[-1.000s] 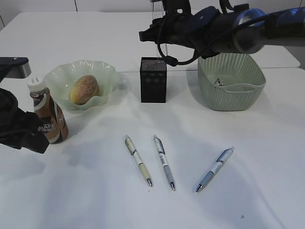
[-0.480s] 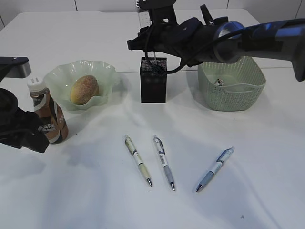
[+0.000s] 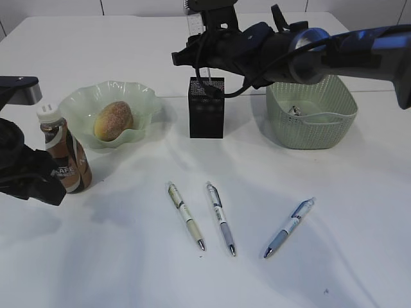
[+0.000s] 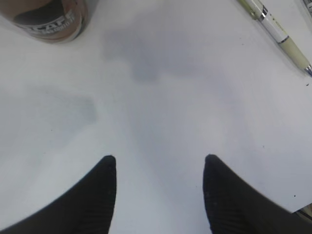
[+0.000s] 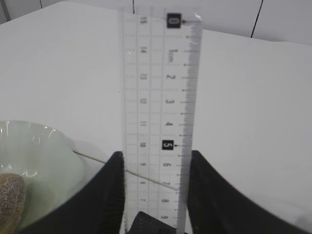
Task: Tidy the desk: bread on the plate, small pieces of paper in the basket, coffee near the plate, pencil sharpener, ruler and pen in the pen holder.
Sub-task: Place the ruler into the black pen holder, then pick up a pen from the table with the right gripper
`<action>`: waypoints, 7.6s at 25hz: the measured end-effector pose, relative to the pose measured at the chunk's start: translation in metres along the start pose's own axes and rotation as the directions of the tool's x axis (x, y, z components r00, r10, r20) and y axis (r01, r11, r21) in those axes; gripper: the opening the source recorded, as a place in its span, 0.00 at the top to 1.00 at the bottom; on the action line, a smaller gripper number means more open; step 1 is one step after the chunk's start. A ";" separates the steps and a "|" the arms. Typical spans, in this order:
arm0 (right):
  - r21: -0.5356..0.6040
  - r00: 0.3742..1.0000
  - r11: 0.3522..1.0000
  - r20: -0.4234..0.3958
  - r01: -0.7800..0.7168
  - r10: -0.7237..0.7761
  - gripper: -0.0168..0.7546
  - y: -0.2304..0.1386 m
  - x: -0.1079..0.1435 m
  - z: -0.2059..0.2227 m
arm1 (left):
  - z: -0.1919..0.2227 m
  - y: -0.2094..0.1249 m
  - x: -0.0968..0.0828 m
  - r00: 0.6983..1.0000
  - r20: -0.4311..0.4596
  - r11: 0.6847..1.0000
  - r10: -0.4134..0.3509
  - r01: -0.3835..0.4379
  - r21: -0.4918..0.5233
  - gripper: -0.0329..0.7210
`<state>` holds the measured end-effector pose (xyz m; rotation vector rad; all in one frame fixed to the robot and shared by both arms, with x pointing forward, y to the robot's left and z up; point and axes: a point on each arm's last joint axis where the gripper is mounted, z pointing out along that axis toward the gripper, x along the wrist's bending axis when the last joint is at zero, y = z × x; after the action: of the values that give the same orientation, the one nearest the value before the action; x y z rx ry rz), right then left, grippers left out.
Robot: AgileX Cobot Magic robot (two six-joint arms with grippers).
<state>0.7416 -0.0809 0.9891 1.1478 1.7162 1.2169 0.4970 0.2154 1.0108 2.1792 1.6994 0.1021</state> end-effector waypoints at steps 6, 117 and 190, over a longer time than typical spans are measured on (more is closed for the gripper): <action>0.000 1.000 1.000 0.000 0.000 0.000 0.51 0.000 0.000 0.000 | 0.000 0.000 0.000 1.000 0.000 1.000 0.000 0.000 0.000 0.43; 0.903 0.976 0.388 -0.214 0.185 0.033 0.51 -0.085 0.125 -0.048 | 0.000 -0.003 0.000 1.000 0.003 1.000 0.000 0.000 0.028 0.43; 0.855 0.976 0.492 -0.212 0.166 0.040 0.84 -0.032 0.116 -0.066 | 0.000 -0.003 0.000 1.000 0.003 1.000 0.000 0.000 0.030 0.43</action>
<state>0.6347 0.0028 0.9706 1.5127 2.6503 0.3149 0.4944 0.2157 1.0099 2.1998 1.7097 0.0731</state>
